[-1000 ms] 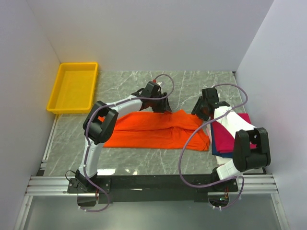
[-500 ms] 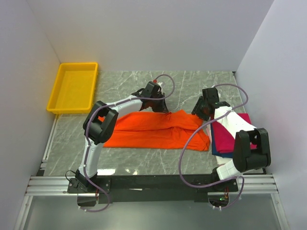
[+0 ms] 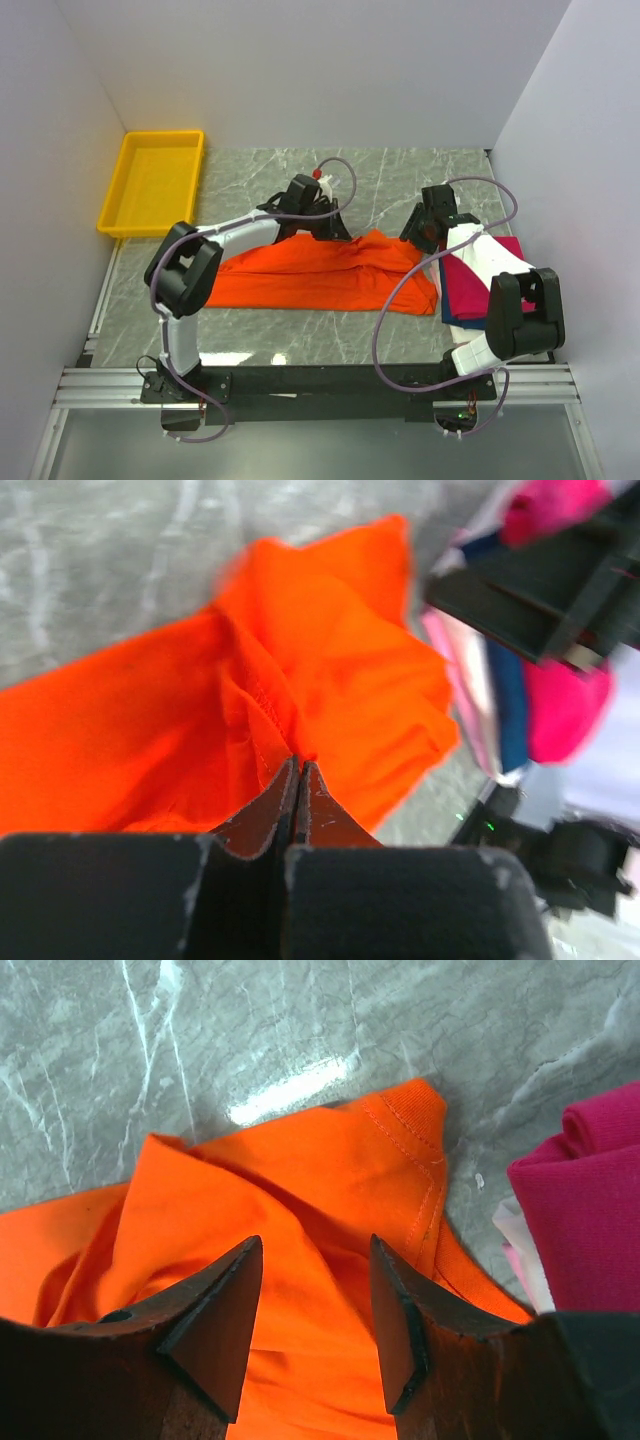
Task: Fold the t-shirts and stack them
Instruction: Fold the tshirt
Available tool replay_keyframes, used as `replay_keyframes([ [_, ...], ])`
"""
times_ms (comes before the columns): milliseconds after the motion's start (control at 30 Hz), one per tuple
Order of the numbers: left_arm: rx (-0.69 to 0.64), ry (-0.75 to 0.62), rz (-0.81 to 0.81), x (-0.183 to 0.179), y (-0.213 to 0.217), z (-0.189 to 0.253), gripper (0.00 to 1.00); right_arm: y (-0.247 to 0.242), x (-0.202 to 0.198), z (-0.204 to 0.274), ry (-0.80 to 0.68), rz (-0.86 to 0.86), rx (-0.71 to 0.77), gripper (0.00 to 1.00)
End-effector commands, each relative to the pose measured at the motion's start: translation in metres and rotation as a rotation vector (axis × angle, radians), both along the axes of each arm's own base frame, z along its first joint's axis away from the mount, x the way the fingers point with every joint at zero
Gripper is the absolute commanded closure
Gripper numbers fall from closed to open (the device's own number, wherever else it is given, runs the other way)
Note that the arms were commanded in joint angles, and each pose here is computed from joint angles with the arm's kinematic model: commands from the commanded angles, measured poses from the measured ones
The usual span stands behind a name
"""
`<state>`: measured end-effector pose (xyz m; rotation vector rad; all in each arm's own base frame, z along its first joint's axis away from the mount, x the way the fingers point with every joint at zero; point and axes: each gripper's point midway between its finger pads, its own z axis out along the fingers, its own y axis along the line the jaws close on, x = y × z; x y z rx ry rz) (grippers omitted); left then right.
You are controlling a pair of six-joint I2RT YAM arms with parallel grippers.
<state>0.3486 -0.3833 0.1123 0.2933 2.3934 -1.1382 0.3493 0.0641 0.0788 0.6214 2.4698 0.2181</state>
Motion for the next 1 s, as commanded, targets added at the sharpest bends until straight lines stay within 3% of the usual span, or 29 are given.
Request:
replay_keyframes([
  [0, -0.131, -0.071, -0.101, -0.022, -0.010, 0.041, 0.99, -0.005, 0.008, 0.009, -0.044, -0.013, -0.010, 0.46],
  [467, -0.081, -0.001, -0.167, -0.083, 0.012, 0.004, 0.99, 0.011, 0.005, 0.009, -0.060, 0.045, 0.052, 0.44],
  [967, -0.007, 0.059, -0.134, -0.091, 0.024, -0.023, 0.99, 0.046, -0.012, 0.004, -0.083, 0.171, 0.045, 0.40],
])
